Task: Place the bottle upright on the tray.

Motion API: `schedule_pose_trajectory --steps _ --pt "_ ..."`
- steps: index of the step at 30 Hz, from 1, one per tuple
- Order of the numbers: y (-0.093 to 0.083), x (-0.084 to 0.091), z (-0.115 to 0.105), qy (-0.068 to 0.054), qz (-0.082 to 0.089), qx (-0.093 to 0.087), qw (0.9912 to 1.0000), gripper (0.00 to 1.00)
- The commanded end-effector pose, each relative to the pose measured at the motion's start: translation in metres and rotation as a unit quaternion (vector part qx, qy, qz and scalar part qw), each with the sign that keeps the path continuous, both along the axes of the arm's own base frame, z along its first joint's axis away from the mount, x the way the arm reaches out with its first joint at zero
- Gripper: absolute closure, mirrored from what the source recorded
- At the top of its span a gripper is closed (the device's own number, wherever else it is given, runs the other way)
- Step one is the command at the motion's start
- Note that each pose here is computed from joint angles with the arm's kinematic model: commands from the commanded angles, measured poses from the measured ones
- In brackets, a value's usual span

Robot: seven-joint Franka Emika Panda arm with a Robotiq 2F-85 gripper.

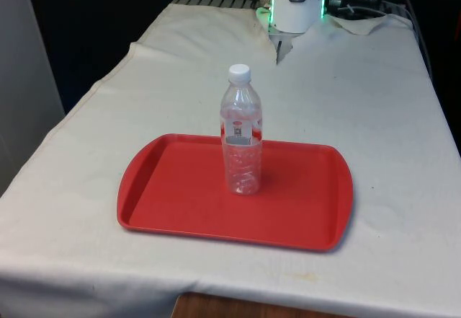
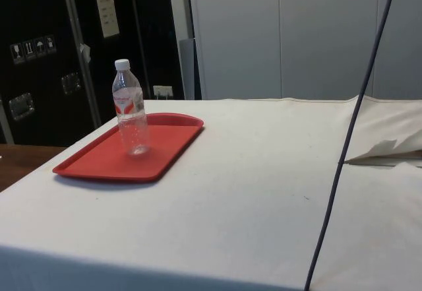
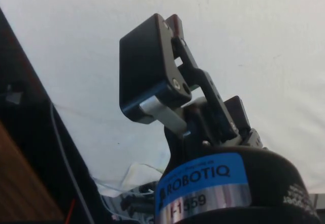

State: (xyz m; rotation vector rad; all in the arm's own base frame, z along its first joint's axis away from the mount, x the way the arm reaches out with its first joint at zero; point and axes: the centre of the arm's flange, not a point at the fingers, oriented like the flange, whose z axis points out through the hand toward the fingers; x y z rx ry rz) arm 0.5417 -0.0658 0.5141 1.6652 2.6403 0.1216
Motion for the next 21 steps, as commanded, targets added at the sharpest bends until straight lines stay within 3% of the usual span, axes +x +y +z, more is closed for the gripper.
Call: schedule_pose_trajectory --steps 1,2,3,4,11,12,13,21 --pt "0.002 -0.001 0.002 -0.009 0.000 -0.011 0.99990 0.00" --pt "0.003 -0.001 0.002 -0.009 0.002 -0.013 0.99988 0.00" --pt "0.002 0.000 0.001 0.000 0.003 -0.004 0.99999 0.00" --pt "0.004 -0.001 0.002 -0.009 0.003 -0.015 0.99984 0.00" --pt "0.011 -0.002 0.003 -0.008 0.014 -0.031 0.99939 0.00" --pt "0.011 -0.001 0.001 0.001 0.015 -0.023 0.99961 0.00" --pt "0.012 -0.003 0.004 -0.008 0.015 -0.032 0.99935 0.00" --pt "0.012 -0.003 0.002 0.002 0.017 -0.024 0.99956 0.00"
